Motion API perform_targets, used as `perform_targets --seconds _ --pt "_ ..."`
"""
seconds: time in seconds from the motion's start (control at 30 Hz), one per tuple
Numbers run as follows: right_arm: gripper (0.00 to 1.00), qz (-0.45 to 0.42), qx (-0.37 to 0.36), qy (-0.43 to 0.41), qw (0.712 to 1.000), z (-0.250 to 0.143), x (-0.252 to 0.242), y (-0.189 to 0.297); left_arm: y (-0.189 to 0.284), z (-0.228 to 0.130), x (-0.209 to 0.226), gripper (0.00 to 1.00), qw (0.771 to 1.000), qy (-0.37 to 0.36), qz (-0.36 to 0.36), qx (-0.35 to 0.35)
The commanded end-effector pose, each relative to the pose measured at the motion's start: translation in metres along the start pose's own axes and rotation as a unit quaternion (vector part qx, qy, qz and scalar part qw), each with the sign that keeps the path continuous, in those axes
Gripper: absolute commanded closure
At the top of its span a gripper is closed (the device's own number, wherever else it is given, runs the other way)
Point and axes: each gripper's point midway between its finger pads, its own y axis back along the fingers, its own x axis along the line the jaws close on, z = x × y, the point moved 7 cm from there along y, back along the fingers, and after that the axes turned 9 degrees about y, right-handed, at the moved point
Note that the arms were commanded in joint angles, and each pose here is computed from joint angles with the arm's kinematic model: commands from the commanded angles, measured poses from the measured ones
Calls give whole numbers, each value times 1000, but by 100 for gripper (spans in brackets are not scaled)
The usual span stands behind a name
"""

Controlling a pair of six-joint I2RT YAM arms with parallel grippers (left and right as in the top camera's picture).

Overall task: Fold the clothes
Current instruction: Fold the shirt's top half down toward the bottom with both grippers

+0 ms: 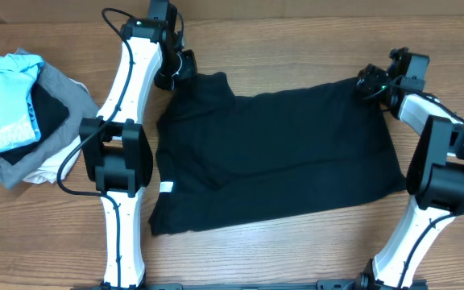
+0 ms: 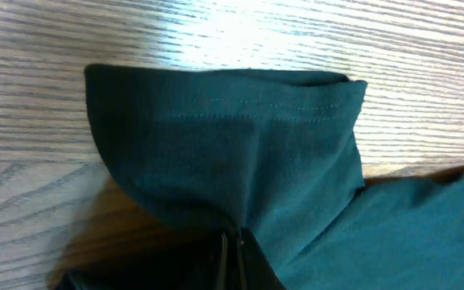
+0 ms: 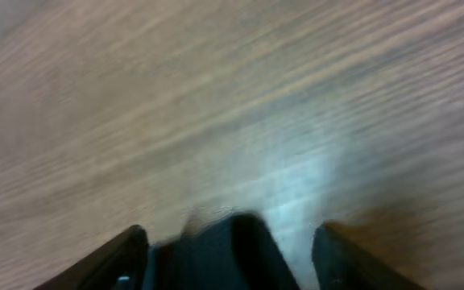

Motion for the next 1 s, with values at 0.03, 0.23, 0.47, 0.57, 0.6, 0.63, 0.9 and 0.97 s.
perform_targets --seconds 0.03,0.23,0.47,0.57,0.6,0.63,0.9,0.97 --pt "47 1 0 -4 1000 -3 -3 -10 6 0 -7 96 1000 1 -5 -7" --pt "89 0 7 -7 1000 -6 -3 -11 6 0 -6 96 1000 2 -5 -5" --pt "96 -5 6 -49 999 -4 -7 -8 6 -4 -6 96 1000 4 -7 8" --pt "96 -7 2 -49 999 4 -6 4 9 -5 -11 96 999 6 -39 20" --pt "96 -13 -1 -50 999 10 -6 12 12 -5 -12 96 998 8 -51 24" --pt "96 -20 -7 -51 998 16 -7 22 16 -5 -10 96 998 11 -60 27" --pt "96 -42 17 -69 997 36 -4 101 52 -20 5 96 989 35 -112 92" --pt "96 -63 37 -74 995 32 -5 121 62 -28 5 96 985 26 -129 111"
